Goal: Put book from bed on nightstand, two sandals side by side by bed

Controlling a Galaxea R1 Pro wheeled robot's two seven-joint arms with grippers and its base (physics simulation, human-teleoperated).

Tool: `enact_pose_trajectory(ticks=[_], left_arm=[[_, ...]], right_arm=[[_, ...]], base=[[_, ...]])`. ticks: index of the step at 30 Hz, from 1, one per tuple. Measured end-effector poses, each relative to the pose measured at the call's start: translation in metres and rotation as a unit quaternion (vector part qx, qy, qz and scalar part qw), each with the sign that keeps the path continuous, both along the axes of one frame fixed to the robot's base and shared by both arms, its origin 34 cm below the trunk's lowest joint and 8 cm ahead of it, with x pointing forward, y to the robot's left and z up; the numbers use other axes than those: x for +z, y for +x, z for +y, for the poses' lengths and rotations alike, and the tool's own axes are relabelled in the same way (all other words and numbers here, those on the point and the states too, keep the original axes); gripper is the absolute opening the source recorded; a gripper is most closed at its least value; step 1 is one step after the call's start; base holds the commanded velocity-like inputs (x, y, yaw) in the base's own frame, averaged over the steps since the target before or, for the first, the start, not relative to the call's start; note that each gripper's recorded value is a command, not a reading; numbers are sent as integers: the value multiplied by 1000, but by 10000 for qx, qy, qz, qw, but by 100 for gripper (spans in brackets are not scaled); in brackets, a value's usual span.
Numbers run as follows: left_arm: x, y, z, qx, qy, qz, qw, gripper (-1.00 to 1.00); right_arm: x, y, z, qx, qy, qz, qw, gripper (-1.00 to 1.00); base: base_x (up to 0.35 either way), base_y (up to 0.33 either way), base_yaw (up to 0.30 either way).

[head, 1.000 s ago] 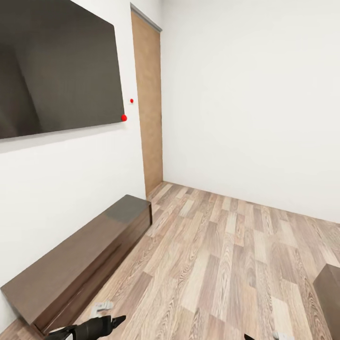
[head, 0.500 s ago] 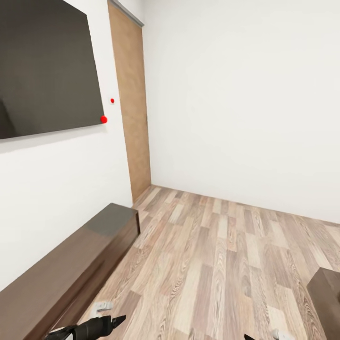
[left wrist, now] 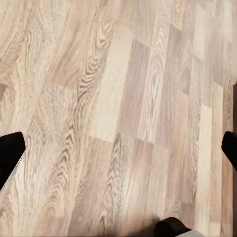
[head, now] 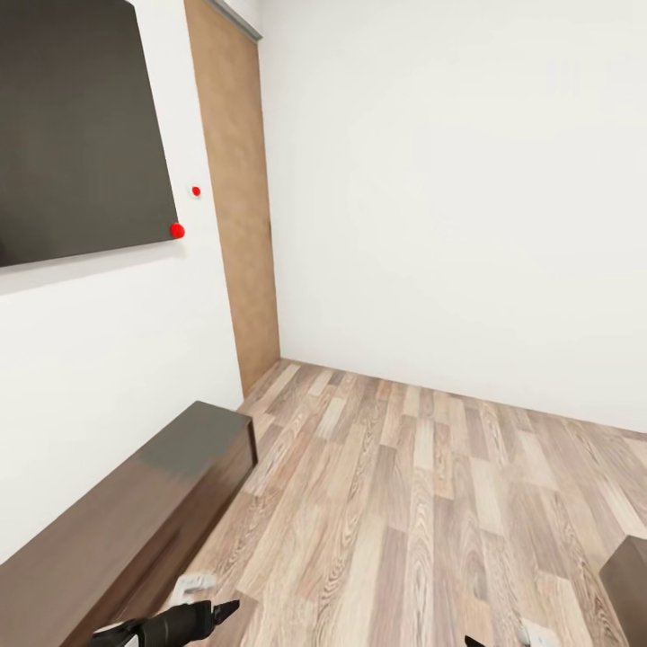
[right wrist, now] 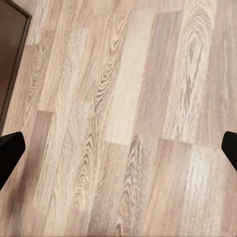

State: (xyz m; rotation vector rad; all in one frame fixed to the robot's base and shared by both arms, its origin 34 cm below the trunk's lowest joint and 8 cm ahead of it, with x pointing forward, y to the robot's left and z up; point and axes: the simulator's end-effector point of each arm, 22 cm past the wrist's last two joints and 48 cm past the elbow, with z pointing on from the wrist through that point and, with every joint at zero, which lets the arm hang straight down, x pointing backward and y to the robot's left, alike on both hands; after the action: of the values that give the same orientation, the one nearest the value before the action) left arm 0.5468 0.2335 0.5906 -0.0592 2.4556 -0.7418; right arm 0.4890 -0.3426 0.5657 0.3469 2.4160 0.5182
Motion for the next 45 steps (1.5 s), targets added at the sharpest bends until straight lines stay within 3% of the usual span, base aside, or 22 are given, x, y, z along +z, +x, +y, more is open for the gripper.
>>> enact_pose_trajectory(ticks=[30,45], left_arm=[[-5,-3,0,2,-1,64,10000,100],[-11,-7,0,0,0,134,9999,100]], right_arm=[[-4,-3,0,1,2,58,10000,100],[-9,-7,0,4,3,123,9999,100]], base=[[334,0,-3],[334,0,-117]])
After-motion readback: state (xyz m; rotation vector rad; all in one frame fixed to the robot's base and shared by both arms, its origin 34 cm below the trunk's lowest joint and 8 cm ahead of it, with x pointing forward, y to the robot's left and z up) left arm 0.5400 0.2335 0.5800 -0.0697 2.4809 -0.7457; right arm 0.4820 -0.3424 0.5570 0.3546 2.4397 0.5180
